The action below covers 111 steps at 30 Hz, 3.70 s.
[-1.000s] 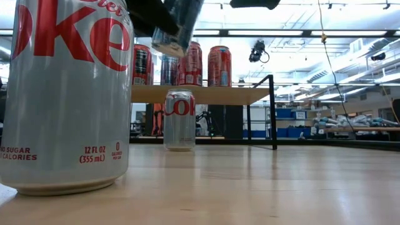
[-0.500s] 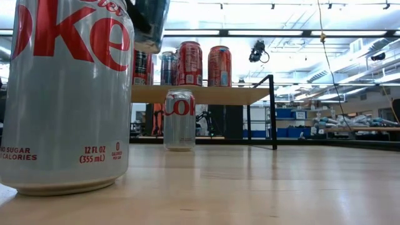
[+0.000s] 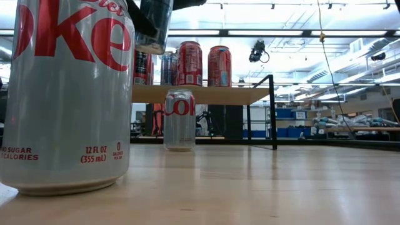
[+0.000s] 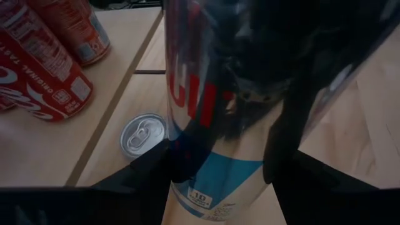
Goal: Place canned beverage on shelf
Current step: Put the blue soda can on the shelf
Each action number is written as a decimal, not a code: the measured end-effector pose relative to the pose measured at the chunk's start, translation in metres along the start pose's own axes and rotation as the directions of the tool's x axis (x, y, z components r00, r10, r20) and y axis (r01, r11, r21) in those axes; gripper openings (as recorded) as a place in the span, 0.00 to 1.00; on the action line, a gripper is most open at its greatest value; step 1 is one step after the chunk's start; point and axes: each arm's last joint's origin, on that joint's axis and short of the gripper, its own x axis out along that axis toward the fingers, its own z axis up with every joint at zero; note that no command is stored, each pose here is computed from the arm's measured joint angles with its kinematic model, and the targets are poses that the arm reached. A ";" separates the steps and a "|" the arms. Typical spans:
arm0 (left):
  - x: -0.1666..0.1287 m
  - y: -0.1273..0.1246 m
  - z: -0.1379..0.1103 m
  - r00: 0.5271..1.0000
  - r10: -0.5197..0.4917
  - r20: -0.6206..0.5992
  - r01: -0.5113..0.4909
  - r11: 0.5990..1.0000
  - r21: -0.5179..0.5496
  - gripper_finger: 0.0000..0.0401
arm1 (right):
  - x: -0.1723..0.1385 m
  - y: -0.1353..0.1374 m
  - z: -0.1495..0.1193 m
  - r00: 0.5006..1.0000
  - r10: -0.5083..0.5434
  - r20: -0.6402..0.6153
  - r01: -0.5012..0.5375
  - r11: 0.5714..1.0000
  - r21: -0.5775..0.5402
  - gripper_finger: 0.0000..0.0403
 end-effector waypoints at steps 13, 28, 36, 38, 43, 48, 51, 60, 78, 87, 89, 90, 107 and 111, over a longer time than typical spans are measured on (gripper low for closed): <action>0.002 0.002 0.004 1.000 -0.002 0.032 0.003 0.999 -0.042 0.59 | -0.001 0.000 0.007 0.997 0.039 0.073 -0.038 0.999 -0.017 0.79; 0.004 0.006 0.007 0.999 0.013 0.042 -0.010 0.997 -0.073 0.76 | -0.002 -0.003 0.009 0.995 0.034 0.093 -0.031 0.999 -0.029 0.64; -0.010 0.007 0.013 1.000 -0.002 0.030 0.004 0.999 -0.054 0.79 | -0.002 -0.003 0.006 0.997 0.037 0.070 -0.035 0.999 -0.033 0.64; -0.020 0.008 0.015 1.000 -0.016 0.026 0.017 0.999 -0.047 0.79 | -0.002 -0.003 0.006 0.997 0.037 0.071 -0.034 0.999 -0.033 0.64; -0.049 0.016 0.012 0.999 -0.052 0.006 0.053 0.997 -0.061 0.79 | -0.001 -0.006 0.007 0.996 0.030 0.080 -0.028 0.999 -0.028 0.65; -0.075 0.024 0.010 0.997 -0.060 0.048 0.063 0.996 -0.066 0.79 | 0.002 -0.020 0.009 0.992 -0.006 0.125 0.003 1.000 0.020 0.65; -0.089 0.027 0.011 0.992 -0.074 0.099 0.078 0.996 -0.045 0.79 | 0.005 -0.033 0.006 0.992 -0.007 0.123 0.002 0.999 0.037 0.65; -0.106 0.035 0.012 0.984 -0.068 0.164 0.070 0.998 -0.006 0.79 | 0.007 -0.087 -0.002 0.986 0.040 0.162 -0.049 0.998 0.049 0.65; -0.062 0.039 -0.019 0.980 0.100 0.175 -0.080 0.990 -0.114 0.79 | 0.007 -0.104 -0.007 0.979 0.100 0.179 -0.099 0.995 -0.014 0.65; -0.026 0.031 -0.035 0.984 0.134 0.118 -0.123 0.988 -0.092 0.79 | 0.007 -0.096 -0.006 0.983 0.082 0.163 -0.086 0.996 0.017 0.65; -0.017 0.028 -0.039 0.986 0.146 0.083 -0.141 0.988 -0.064 0.79 | 0.007 -0.093 -0.005 0.983 0.084 0.163 -0.089 0.996 0.024 0.65; -0.013 0.026 -0.041 0.986 0.152 0.066 -0.149 0.988 -0.048 0.79 | 0.007 -0.091 -0.004 0.984 0.078 0.163 -0.083 0.996 0.026 0.65; 0.005 0.013 -0.054 0.973 0.230 -0.001 -0.230 0.973 -0.004 0.76 | 0.033 -0.084 -0.019 0.990 0.006 0.141 -0.001 0.999 -0.032 0.65; 0.007 0.017 -0.055 0.963 0.269 -0.012 -0.269 0.963 0.027 0.75 | 0.044 -0.089 -0.023 0.989 -0.024 0.143 0.033 0.998 -0.059 0.65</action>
